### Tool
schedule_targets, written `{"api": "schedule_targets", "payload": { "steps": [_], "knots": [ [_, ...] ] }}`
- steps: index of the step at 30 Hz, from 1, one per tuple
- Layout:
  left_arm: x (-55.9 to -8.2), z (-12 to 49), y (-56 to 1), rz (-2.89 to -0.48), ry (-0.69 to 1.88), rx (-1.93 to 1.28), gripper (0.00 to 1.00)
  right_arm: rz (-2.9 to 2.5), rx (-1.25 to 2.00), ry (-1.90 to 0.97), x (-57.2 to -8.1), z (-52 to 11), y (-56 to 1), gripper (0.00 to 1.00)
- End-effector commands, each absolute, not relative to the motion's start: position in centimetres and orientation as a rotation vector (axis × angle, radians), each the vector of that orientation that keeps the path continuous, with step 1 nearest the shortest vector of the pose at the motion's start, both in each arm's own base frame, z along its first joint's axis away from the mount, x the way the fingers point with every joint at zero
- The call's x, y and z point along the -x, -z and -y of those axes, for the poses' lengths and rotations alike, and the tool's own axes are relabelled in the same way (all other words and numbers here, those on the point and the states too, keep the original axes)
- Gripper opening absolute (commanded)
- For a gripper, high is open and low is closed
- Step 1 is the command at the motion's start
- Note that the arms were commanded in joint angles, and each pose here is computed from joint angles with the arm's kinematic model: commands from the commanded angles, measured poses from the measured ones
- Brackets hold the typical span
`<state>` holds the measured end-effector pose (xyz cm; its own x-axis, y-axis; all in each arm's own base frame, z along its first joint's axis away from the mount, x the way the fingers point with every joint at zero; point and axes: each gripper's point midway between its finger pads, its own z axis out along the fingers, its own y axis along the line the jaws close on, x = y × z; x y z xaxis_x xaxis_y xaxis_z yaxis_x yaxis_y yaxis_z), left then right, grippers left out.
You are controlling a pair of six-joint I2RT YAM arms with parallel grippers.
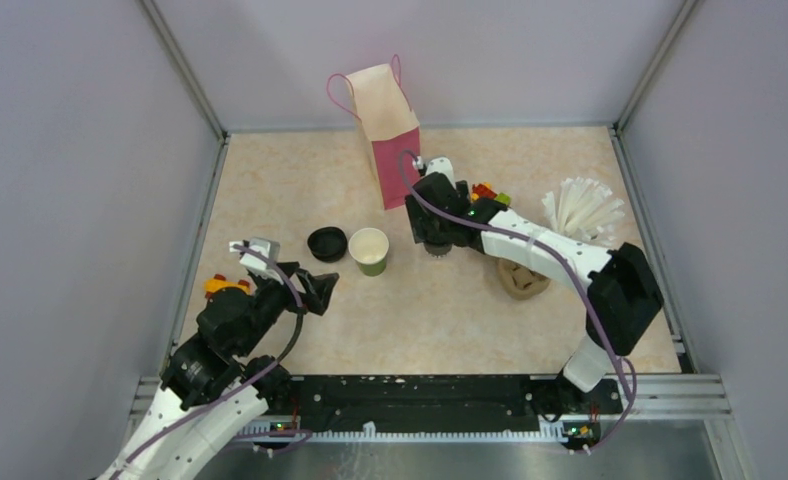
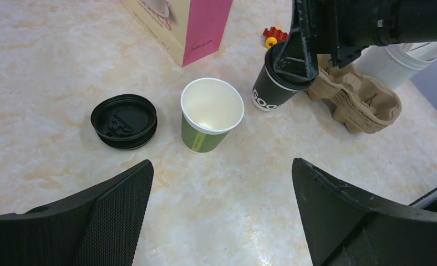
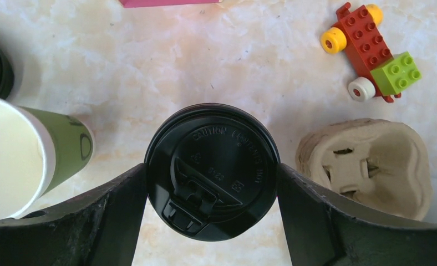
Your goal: Pack the takeout coffee
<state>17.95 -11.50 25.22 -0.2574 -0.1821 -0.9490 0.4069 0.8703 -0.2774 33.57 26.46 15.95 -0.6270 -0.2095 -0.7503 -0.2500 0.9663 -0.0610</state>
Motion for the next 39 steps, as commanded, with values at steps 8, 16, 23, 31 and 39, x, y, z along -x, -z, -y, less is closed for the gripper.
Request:
{"api": "schedule_targets", "payload": {
  "steps": [8, 16, 23, 31, 39],
  "knots": [
    [-18.3, 12.4, -25.3, -1.744, 0.575, -0.212, 0.99, -2.279, 0.305, -0.083, -36.1, -27.8, -15.6, 0.84],
    [-18.9, 11.9, -24.9, -1.764, 0.539, -0.173, 0.99, -2.274, 0.27, -0.074, -36.1, -27.3, -17.7, 0.97],
    [-21.2, 10.2, -22.5, -1.886, 0.372, -0.024, 0.99, -2.218, 0.248, -0.195, -34.4, -26.8, -22.9, 0.99],
    [-23.7, 13.0, -20.5, -2.039, 0.356, -0.014, 0.9, -2.136, 0.278, -0.464, -29.4, -26.0, -25.4, 0.92],
    [-28.6, 14.1, -18.7, -2.148, 0.284, 0.006, 0.65, -2.062, 0.28, -0.643, -24.8, -24.7, -26.5, 0.89]
  ]
}}
